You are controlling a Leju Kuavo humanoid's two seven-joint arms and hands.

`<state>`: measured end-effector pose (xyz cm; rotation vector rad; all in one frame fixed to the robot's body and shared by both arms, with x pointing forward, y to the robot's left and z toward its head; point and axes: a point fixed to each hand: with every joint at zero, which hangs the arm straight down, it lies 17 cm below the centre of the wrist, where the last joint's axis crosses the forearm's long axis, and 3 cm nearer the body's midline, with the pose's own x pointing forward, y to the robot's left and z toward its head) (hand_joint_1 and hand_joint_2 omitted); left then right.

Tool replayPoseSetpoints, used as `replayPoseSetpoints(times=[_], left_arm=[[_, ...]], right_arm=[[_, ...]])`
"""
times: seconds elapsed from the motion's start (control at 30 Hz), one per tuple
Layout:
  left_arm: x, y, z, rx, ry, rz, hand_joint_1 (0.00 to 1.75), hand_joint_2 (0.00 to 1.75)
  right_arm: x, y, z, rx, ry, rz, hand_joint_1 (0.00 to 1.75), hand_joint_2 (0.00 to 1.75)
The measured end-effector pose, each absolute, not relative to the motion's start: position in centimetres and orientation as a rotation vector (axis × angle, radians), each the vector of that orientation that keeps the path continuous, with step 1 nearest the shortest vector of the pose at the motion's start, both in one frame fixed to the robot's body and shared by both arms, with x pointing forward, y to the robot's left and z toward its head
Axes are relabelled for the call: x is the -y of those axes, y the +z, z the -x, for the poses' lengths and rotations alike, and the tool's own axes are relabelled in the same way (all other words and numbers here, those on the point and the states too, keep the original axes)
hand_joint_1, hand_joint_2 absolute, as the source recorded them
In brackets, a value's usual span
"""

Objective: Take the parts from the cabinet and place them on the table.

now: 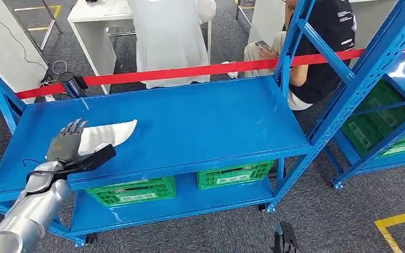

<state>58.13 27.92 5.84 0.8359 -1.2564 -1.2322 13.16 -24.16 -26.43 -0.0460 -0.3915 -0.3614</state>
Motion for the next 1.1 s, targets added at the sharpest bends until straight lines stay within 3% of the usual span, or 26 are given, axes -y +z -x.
replayPoseSetpoints(times=[0.07,0.1,0.13,1.1], left_arm=[[-27.96,5.66,-58.04,1.250,-1.238,-0.830,0.00,1.75],[-27.99,5.54,-57.99,1.247,-1.241,-0.825,0.21,1.75],[-28.01,5.48,-57.96,1.245,-1.243,-0.824,1.75,1.75],[-27.49,5.97,-58.15,1.271,-1.260,-0.801,1.75,1.75]], right_arm=[[24.24,-26.36,-13.39,0.399,-0.364,0.048,0.00,0.00],[24.29,-26.32,-13.52,0.404,-0.366,0.049,0.00,0.00],[24.32,-26.29,-13.60,0.407,-0.369,0.050,0.00,0.00],[24.66,-26.29,-13.68,0.409,-0.382,0.063,0.00,0.00]])
